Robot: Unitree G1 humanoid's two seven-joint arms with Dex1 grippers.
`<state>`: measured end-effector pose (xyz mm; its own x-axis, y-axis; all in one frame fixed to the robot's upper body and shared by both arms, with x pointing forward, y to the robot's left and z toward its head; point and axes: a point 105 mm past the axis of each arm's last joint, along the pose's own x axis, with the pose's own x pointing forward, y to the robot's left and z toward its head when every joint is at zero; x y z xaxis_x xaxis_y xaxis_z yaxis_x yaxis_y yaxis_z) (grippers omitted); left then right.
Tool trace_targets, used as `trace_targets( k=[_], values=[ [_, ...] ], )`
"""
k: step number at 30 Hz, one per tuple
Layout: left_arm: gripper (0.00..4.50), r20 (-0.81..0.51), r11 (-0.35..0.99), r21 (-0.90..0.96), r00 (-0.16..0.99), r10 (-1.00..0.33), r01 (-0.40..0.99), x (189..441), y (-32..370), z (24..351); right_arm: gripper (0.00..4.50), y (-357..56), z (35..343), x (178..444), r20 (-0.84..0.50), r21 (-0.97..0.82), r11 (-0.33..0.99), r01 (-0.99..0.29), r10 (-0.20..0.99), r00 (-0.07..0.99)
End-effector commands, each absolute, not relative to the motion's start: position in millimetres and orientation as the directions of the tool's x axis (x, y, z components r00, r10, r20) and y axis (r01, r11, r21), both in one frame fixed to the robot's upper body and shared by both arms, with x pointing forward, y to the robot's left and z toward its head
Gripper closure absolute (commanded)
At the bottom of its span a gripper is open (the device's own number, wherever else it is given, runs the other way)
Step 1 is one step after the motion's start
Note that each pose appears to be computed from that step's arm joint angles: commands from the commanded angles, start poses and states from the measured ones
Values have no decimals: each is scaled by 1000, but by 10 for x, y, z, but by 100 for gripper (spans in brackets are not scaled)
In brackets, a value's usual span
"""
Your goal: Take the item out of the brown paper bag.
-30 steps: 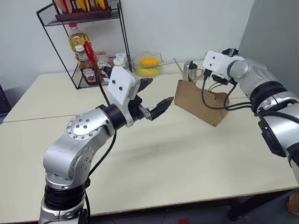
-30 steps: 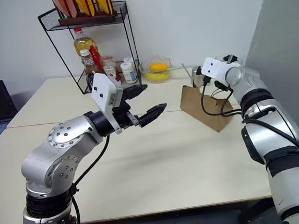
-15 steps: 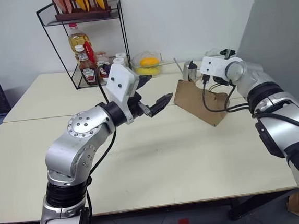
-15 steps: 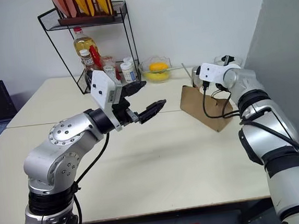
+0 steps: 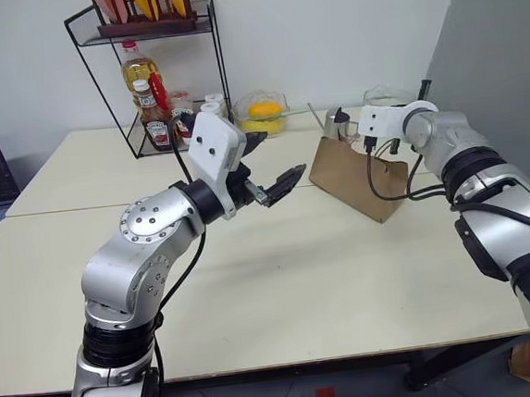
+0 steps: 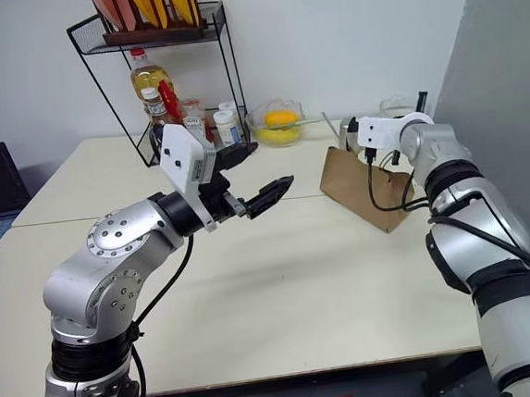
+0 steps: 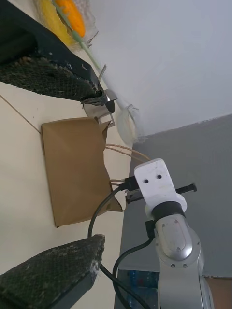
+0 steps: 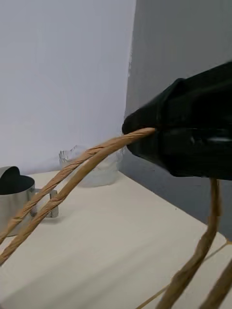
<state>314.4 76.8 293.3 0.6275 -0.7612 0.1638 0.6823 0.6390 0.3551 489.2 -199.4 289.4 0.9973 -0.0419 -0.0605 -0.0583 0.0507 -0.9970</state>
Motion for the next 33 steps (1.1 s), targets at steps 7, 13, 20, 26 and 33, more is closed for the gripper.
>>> trace_targets(
  k=[7,13,20,26,33],
  values=[
    [0,193,646,386,627,-754,658,3081,836,3030,447,-1562,3554,4804,227,-957,223,186,174,958],
    [0,209,661,347,633,-746,665,3041,956,3015,447,-1034,3641,4666,272,-923,371,105,432,860],
    [0,149,705,328,703,-696,629,2932,1206,2789,447,-691,3846,4506,333,-905,416,92,554,763],
    [0,127,767,287,770,-625,575,2865,1308,2659,447,-377,3989,4425,336,-918,380,113,593,731],
    [0,135,806,260,806,-576,532,2822,1369,2693,447,51,3861,4367,250,-965,227,130,652,716]
  ],
)
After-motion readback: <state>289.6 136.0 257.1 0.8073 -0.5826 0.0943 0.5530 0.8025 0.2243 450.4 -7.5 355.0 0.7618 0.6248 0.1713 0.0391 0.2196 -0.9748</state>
